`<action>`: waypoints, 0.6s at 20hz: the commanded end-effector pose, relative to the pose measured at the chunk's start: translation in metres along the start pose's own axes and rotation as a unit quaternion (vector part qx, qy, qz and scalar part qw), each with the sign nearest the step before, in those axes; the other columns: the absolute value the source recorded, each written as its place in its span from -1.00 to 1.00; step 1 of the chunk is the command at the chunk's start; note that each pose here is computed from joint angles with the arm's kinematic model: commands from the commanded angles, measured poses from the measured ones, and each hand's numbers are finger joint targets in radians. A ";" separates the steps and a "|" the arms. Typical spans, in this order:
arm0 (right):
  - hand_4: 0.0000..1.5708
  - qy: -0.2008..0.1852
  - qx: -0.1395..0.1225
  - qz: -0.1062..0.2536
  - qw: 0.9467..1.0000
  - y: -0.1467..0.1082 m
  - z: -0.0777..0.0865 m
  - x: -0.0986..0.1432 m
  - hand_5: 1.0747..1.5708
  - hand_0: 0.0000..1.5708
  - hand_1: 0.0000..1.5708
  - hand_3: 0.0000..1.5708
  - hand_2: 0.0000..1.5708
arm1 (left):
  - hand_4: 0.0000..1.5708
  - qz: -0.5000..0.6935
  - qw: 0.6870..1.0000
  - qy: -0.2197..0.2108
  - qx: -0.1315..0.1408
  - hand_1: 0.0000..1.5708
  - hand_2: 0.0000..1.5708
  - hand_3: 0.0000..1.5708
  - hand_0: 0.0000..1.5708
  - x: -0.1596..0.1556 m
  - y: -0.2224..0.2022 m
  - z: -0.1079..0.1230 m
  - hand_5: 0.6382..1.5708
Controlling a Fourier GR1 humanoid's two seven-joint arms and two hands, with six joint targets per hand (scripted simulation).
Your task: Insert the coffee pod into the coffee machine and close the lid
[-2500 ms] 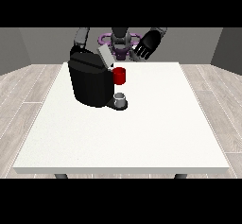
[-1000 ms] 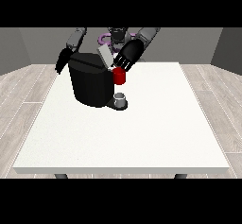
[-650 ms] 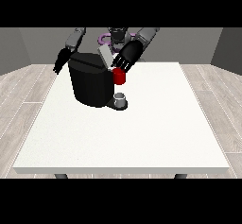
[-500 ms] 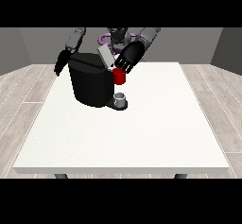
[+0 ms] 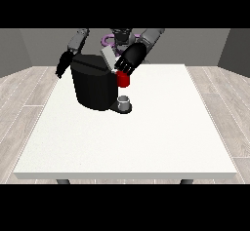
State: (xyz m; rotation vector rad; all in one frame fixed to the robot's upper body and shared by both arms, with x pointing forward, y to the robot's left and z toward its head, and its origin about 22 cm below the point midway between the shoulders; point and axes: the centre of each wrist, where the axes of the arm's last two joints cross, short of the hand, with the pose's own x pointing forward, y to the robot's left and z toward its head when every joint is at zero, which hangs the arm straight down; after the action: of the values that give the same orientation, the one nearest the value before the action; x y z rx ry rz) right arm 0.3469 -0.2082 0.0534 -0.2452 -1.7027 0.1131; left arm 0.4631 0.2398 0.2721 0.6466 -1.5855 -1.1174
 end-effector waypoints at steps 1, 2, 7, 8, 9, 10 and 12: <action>-1.00 -0.003 -0.006 0.003 1.000 -0.007 -0.005 0.001 1.00 -1.00 -1.00 -1.00 -1.00 | -0.54 -0.002 1.000 -0.011 0.013 0.53 0.55 0.50 0.53 0.011 0.007 -0.002 1.00; -1.00 -0.023 0.002 0.011 1.000 0.008 -0.004 0.022 1.00 -1.00 -1.00 -1.00 -1.00 | -0.54 -0.009 1.000 0.003 0.026 0.51 0.54 0.49 0.51 -0.010 0.003 0.003 1.00; -1.00 -0.009 -0.003 -0.007 1.000 0.004 -0.011 0.018 1.00 -1.00 -1.00 -1.00 -1.00 | -1.00 -0.049 0.998 0.004 0.024 0.54 0.56 0.44 0.54 0.011 0.002 -0.004 1.00; -1.00 -0.015 -0.001 0.003 1.000 0.001 -0.003 0.007 1.00 -1.00 -1.00 -1.00 -1.00 | -1.00 -0.068 0.997 -0.001 0.031 0.55 0.56 0.41 0.55 -0.001 0.005 0.003 1.00; -0.82 -0.029 0.002 0.016 0.999 0.014 0.000 0.020 1.00 -1.00 -1.00 -1.00 -1.00 | -1.00 -0.089 0.995 0.011 0.038 0.54 0.56 0.40 0.54 -0.007 0.016 0.007 1.00; -1.00 -0.017 -0.007 0.011 1.000 0.000 -0.007 0.015 1.00 -1.00 -1.00 -1.00 -1.00 | -1.00 -0.076 0.997 0.006 0.024 0.54 0.55 0.39 0.54 0.000 0.009 0.002 1.00; -1.00 -0.022 -0.008 0.002 1.000 -0.002 -0.003 0.013 1.00 -1.00 -1.00 -1.00 -1.00 | -1.00 -0.100 0.994 -0.002 0.033 0.48 0.51 0.36 0.48 -0.014 0.017 0.011 1.00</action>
State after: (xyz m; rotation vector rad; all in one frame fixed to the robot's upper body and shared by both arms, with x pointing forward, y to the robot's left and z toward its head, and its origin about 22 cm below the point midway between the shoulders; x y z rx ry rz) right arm 0.3492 -0.2031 0.0649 -0.2600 -1.7358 0.1143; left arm 0.4611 0.2488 0.2797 0.8022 -1.5964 -1.1790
